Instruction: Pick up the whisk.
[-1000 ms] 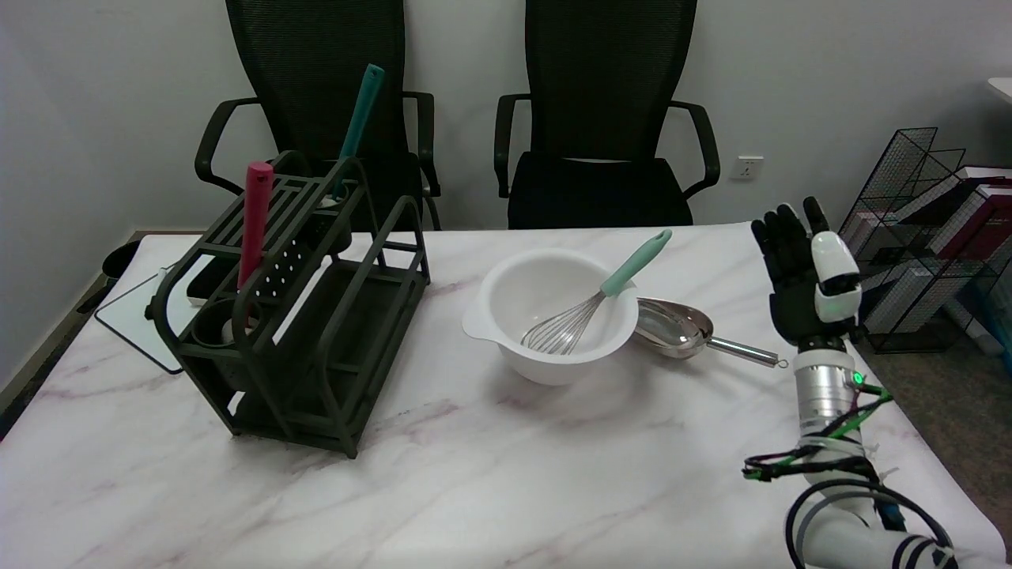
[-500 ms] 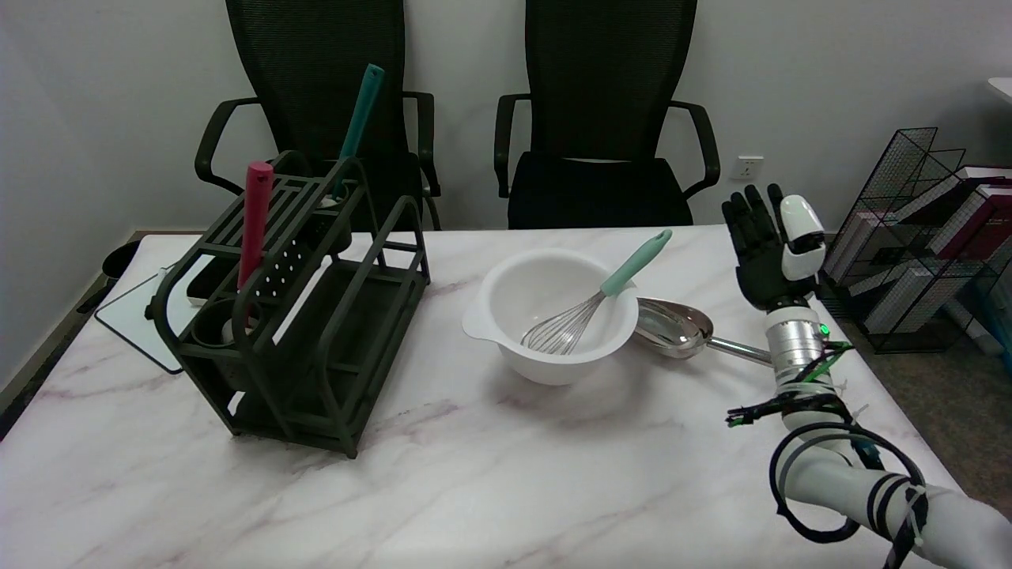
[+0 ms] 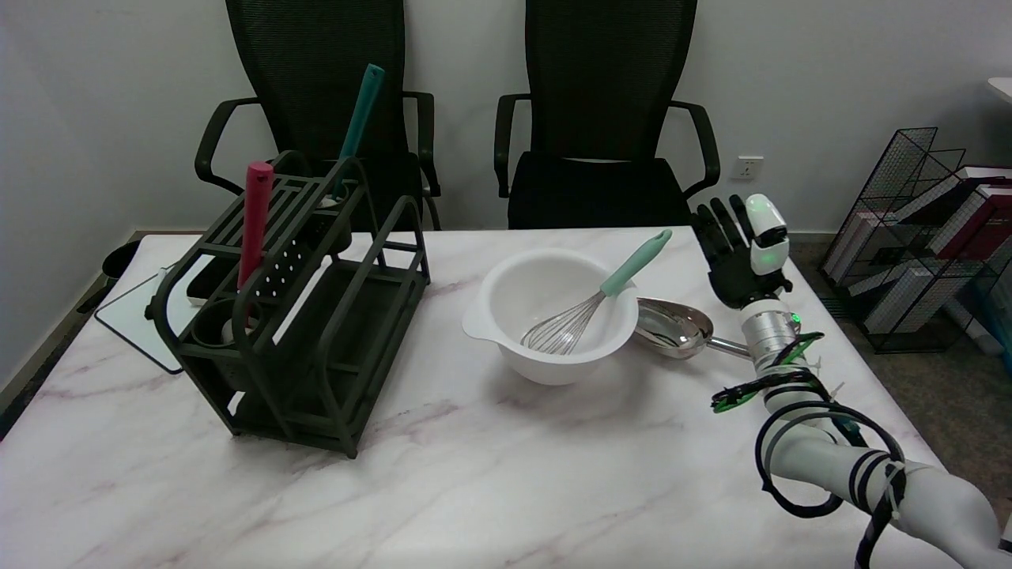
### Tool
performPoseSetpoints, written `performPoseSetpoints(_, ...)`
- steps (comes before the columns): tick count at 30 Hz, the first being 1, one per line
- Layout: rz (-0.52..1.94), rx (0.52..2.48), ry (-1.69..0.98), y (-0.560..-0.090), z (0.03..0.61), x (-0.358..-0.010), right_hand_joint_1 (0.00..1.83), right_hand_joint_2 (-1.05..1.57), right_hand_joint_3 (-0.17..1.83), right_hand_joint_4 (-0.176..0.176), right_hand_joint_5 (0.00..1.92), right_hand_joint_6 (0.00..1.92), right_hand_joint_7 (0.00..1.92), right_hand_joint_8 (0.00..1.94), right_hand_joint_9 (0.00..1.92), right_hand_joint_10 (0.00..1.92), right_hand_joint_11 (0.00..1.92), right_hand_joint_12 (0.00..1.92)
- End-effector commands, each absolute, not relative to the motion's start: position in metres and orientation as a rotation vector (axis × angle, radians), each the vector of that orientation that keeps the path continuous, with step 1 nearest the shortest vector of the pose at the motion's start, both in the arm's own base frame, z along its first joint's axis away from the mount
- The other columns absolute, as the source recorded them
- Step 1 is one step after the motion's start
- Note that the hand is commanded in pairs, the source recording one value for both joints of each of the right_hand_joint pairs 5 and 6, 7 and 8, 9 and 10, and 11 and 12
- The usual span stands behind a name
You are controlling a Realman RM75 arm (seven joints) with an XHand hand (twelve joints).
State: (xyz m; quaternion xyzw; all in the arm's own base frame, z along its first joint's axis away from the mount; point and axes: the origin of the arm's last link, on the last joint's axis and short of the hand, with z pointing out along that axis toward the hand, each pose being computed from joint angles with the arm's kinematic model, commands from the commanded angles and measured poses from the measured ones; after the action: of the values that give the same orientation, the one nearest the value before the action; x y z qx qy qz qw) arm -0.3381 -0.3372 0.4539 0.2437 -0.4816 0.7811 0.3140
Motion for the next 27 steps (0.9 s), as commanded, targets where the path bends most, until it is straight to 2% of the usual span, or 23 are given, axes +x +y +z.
performPoseSetpoints(1,1.958,0.562,-1.398,-0.359,0.433,-0.350,0.97,0.10,1.05,0.000,0.07,0.07,0.30,0.30,0.36,0.36,0.33,0.33)
performPoseSetpoints(12,2.009,0.544,-1.471,-0.356,0.419,-0.349,0.97,0.23,0.97,0.000,0.09,0.09,0.35,0.35,0.41,0.41,0.39,0.39)
performPoseSetpoints(27,2.024,0.567,-1.547,-0.356,0.398,-0.343,0.96,0.30,0.96,0.000,0.12,0.12,0.37,0.37,0.42,0.42,0.40,0.40)
